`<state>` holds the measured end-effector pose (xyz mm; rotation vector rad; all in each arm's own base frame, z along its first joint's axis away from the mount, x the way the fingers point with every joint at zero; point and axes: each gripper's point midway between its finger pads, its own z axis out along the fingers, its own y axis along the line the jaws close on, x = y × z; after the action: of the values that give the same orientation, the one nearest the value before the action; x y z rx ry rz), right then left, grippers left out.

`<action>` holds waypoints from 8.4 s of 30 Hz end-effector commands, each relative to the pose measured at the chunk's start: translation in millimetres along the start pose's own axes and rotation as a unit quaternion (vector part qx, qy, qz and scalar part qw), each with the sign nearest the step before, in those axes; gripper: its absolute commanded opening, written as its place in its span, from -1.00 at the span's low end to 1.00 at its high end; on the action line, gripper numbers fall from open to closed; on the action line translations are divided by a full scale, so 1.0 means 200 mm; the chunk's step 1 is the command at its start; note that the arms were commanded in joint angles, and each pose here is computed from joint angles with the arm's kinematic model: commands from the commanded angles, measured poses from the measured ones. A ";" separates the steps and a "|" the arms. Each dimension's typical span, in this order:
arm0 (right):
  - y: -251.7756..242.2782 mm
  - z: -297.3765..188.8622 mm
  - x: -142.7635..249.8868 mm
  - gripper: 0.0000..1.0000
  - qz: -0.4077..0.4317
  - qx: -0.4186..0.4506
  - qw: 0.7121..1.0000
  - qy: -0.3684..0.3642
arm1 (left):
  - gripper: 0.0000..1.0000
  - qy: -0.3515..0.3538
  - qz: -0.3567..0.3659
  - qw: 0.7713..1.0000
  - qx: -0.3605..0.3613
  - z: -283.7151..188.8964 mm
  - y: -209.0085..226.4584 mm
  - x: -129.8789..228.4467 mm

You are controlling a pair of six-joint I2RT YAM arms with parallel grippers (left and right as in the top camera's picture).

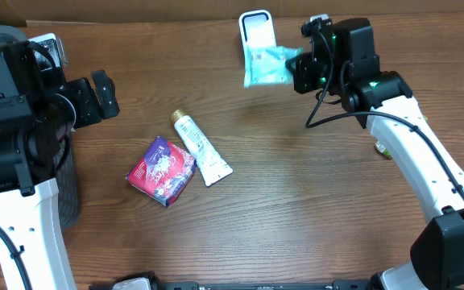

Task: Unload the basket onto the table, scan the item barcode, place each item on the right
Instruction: 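Lift the wipes pack and hold it against the white scanner, then carry the wipes pack right and release it beside the carton, then move the right gripper to the white lotion tube and grasp it, then lift the lotion tube and hold it against the white scanner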

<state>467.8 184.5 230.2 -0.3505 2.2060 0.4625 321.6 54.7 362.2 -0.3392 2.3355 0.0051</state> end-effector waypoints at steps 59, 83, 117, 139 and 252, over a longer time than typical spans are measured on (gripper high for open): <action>-0.08 0.71 -0.18 -0.93 -0.678 0.348 0.641 -0.090 | 0.99 -0.007 -0.002 1.000 -0.005 -0.01 0.01 -0.02; 0.04 0.10 -0.49 -0.93 -0.443 0.347 0.813 -0.147 | 0.99 -0.007 -0.002 1.000 -0.005 -0.01 0.01 -0.02; -1.31 -0.39 0.89 -0.54 0.499 0.319 0.801 0.085 | 0.99 -0.007 -0.002 1.000 -0.005 -0.01 0.01 -0.02; -0.43 -0.36 0.27 0.77 0.276 0.023 0.955 0.104 | 0.99 -0.007 -0.002 1.000 -0.005 -0.01 0.01 -0.02; -0.19 0.29 -0.42 -0.93 -0.409 0.398 0.811 -0.130 | 0.99 -0.007 -0.002 1.000 -0.005 -0.01 0.01 -0.02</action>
<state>565.5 204.2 254.7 -0.5717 1.6239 -0.5084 321.5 55.3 362.2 -0.3410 2.3354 0.0096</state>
